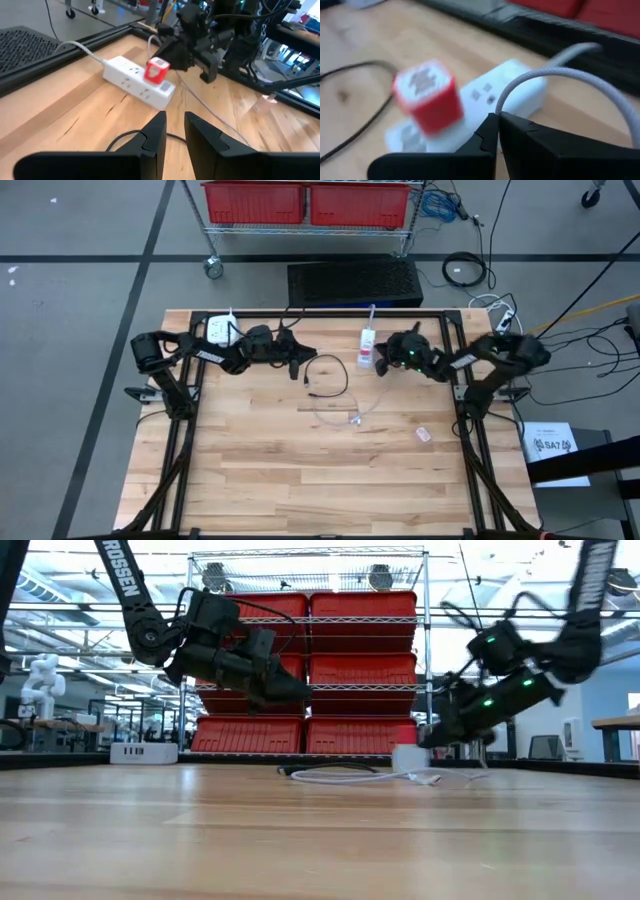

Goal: Insert USB
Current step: Insert the purple charger cable into the red charger adapter

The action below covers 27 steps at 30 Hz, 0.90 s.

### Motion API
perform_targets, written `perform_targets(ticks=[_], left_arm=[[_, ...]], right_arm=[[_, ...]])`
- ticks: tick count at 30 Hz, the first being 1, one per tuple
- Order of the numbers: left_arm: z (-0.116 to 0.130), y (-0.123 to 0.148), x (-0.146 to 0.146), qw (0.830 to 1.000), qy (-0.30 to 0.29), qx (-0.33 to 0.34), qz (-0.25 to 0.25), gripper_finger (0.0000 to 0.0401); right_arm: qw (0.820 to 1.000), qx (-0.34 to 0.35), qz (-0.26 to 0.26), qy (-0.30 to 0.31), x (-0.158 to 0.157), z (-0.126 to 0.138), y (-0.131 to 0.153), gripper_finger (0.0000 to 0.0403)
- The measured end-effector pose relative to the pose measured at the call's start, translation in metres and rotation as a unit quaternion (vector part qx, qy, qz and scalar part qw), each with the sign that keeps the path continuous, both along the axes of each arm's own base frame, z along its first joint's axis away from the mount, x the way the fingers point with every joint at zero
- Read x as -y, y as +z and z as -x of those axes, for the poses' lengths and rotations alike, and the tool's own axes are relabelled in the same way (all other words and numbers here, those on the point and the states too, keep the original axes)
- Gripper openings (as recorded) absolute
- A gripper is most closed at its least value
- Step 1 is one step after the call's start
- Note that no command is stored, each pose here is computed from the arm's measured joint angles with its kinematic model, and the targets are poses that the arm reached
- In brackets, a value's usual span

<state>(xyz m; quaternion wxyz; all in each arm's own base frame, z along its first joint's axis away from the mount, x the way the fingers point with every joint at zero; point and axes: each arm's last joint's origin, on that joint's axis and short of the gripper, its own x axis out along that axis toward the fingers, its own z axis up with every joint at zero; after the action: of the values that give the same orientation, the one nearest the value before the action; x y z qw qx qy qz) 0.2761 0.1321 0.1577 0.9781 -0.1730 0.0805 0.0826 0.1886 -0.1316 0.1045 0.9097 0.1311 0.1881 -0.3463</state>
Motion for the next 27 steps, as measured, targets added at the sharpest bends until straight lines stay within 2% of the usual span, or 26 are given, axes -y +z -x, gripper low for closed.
perform_targets(ticks=[8, 11, 17, 21, 27], left_arm=[[0.000, -0.002, 0.001, 1.000, -0.010, -0.011, -0.005, 0.0075], [0.000, -0.002, 0.001, 1.000, -0.018, -0.010, -0.003, 0.0075], [0.000, -0.002, 0.001, 1.000, -0.023, -0.010, -0.003, 0.0075], [0.000, -0.002, 0.002, 1.000, -0.026, -0.011, -0.010, 0.0075], [0.000, -0.002, 0.002, 0.999, -0.027, -0.011, -0.016, 0.0075]], right_arm=[[0.994, 0.009, 0.005, 0.113, 0.010, -0.066, -0.004, 0.0000], [0.991, 0.014, 0.016, 0.133, 0.005, -0.078, 0.000, 0.0000], [0.986, 0.046, 0.058, 0.147, 0.000, -0.079, 0.027, 0.0000], [0.976, 0.043, 0.119, 0.176, 0.004, -0.075, 0.043, 0.0000], [0.965, 0.051, 0.134, 0.219, 0.029, -0.068, 0.046, 0.0000]])
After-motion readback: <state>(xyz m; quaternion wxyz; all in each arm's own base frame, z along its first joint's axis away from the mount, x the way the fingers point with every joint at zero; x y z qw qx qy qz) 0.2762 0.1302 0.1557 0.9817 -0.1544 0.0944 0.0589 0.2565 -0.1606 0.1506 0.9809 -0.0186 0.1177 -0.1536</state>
